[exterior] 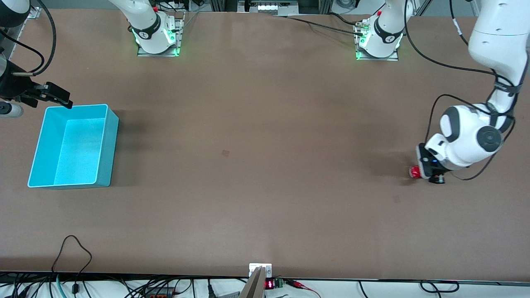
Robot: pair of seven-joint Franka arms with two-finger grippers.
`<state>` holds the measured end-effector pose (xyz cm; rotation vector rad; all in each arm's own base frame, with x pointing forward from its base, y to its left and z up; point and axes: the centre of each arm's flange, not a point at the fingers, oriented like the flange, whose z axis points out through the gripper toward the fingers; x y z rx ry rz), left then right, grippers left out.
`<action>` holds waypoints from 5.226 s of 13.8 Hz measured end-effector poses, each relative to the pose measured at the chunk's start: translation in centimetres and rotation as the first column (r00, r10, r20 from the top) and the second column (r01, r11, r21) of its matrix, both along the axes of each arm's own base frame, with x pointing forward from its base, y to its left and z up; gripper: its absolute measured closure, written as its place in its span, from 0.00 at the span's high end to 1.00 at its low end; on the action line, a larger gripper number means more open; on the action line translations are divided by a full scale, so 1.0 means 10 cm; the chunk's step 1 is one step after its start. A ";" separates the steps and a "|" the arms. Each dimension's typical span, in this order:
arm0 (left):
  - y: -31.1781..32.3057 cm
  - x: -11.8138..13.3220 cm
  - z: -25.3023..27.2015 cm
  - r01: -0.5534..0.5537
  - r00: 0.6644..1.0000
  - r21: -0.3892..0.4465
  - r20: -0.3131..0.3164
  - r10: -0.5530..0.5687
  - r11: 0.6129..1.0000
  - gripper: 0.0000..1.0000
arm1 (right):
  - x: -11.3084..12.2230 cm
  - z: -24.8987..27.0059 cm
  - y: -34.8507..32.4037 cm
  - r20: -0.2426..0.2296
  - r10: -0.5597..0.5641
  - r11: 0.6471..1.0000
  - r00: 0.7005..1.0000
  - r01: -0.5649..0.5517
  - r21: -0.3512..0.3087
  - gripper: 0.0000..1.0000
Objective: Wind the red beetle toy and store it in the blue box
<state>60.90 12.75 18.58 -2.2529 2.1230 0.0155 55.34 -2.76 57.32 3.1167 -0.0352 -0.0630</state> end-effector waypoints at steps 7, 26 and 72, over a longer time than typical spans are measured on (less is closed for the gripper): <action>0.51 -0.05 0.00 0.044 0.999 0.005 0.005 -0.044 0.999 0.43 | 0.00 0.00 0.00 0.000 0.000 1.000 1.000 0.000 0.000 1.00; 0.23 0.04 1.55 -0.097 0.988 0.000 -0.120 0.096 0.995 1.00 | 0.03 0.14 0.14 0.033 0.025 1.000 0.999 -0.025 -0.001 1.00; -1.20 -0.47 3.89 -0.994 0.099 -0.057 -0.054 0.994 0.096 1.00 | 0.95 -2.59 0.02 -0.093 0.592 0.801 0.800 -0.573 0.171 1.00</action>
